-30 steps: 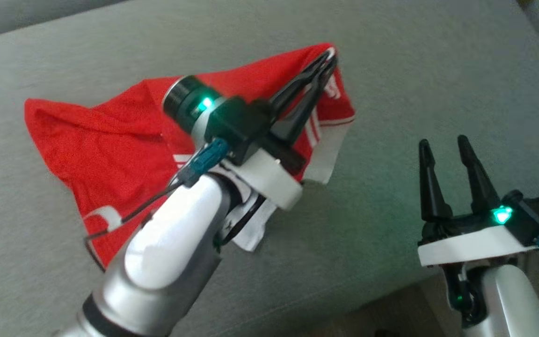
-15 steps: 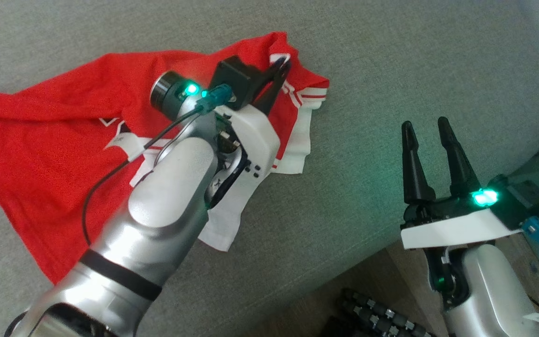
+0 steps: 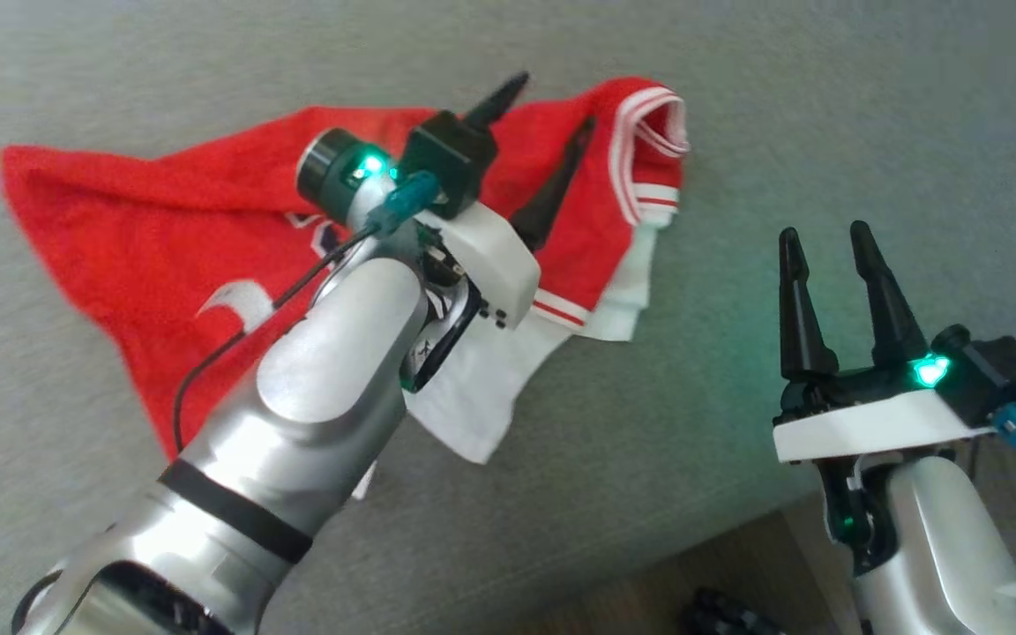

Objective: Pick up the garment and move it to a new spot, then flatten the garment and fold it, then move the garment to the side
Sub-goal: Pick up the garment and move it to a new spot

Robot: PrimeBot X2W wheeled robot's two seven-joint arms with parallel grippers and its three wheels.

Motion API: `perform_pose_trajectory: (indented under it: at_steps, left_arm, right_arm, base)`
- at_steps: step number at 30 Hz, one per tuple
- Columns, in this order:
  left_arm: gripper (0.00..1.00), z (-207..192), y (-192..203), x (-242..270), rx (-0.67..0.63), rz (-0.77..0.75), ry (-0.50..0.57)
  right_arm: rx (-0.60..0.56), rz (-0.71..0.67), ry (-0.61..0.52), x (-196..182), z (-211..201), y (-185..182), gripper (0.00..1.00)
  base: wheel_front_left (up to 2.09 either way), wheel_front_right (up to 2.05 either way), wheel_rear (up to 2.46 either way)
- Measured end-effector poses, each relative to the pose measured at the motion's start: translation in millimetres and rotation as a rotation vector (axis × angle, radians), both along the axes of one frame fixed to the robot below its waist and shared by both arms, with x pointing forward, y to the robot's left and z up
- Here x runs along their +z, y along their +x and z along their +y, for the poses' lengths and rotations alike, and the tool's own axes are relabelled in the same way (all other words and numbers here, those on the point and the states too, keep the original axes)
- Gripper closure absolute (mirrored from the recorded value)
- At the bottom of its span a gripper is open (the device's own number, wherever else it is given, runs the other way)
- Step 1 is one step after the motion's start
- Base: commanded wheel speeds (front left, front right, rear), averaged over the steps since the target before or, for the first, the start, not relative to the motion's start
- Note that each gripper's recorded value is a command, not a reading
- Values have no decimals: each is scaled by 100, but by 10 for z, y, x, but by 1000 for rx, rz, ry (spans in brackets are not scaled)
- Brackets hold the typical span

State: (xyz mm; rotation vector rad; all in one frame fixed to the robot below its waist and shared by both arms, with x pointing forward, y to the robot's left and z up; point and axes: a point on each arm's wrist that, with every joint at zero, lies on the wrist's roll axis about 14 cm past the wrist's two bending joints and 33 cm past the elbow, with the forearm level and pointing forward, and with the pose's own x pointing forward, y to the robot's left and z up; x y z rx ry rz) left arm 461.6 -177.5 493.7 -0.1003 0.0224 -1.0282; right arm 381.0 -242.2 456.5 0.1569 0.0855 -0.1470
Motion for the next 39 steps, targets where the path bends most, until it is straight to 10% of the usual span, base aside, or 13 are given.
perform_pose_trajectory:
  at_steps: [19, 39]
  left_arm:
    - [0, 2657, 92, 333, 793, -102, -31]
    - [0, 3359, -554, 116, 919, -48, 32]
  right_arm:
    - [243, -53, -18, 313, 756, 261, 0]
    - [278, -39, -15, 345, 872, 44, 0]
  base:
    - [0, 0, 0]
    - [0, 0, 0]
